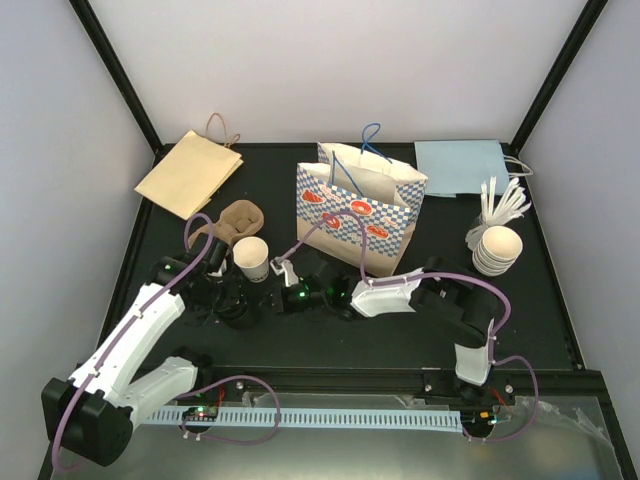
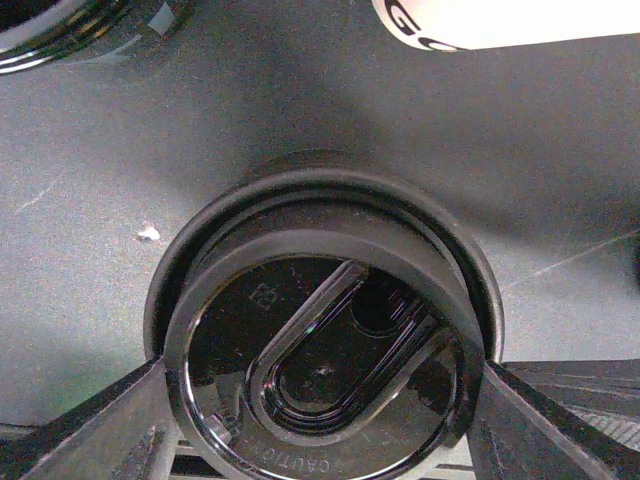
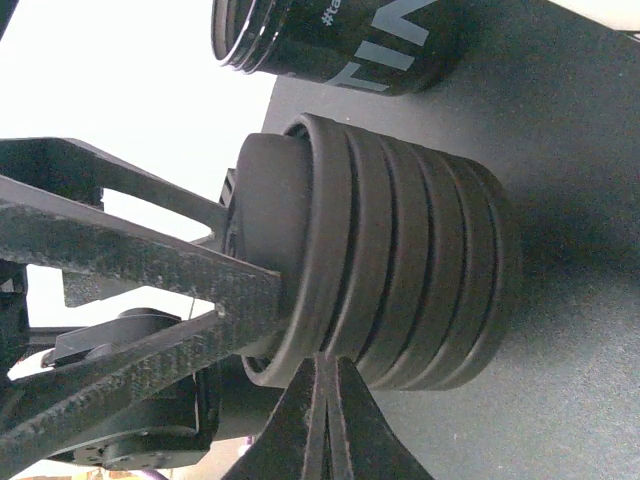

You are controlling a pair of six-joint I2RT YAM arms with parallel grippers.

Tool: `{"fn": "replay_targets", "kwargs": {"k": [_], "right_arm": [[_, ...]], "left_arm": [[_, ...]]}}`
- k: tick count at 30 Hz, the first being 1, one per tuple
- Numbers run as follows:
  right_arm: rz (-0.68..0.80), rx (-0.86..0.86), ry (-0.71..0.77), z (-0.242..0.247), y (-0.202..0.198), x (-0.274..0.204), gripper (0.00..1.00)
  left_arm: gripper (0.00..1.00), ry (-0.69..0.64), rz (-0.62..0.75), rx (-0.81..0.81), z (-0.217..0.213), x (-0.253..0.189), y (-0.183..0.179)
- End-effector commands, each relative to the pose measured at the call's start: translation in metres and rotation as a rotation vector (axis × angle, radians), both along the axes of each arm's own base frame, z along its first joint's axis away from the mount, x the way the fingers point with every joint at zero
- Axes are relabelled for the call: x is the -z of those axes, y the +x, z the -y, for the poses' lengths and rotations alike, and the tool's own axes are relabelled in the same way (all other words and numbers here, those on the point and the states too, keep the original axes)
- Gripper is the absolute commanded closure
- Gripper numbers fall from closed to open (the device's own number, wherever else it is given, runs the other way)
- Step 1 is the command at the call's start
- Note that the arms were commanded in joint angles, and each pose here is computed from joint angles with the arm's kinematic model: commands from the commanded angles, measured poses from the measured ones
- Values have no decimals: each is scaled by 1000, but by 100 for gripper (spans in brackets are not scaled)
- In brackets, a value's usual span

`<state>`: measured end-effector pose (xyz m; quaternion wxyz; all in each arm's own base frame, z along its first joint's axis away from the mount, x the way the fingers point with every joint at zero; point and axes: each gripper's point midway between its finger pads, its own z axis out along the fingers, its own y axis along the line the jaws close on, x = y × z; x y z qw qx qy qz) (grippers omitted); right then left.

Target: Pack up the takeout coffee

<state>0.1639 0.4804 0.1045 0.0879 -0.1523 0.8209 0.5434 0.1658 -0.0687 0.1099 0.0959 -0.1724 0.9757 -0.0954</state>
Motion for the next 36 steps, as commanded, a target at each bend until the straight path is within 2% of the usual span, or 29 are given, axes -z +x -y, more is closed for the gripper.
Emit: {"fn": "replay_targets", "kwargs": {"k": [1,21,26,31,36], "right_arm": [[16,-6,54,-9,5,-15,99],[-16,-8,6,-14,8,9,99],[-15,-5,0,-13,9,10,99],[29,2,-9,-9,11,1,99],[131,19,-32,0,18,-22,99]], "left_arm": [[35,-19,12,10,3,-1,5],[35,-59,20,20,10,-2,6],[35,-33,15,13,6,0,6],[35,1,46,0,-1,-11,9],[35,21,96,5,-5,-27,14]]}}
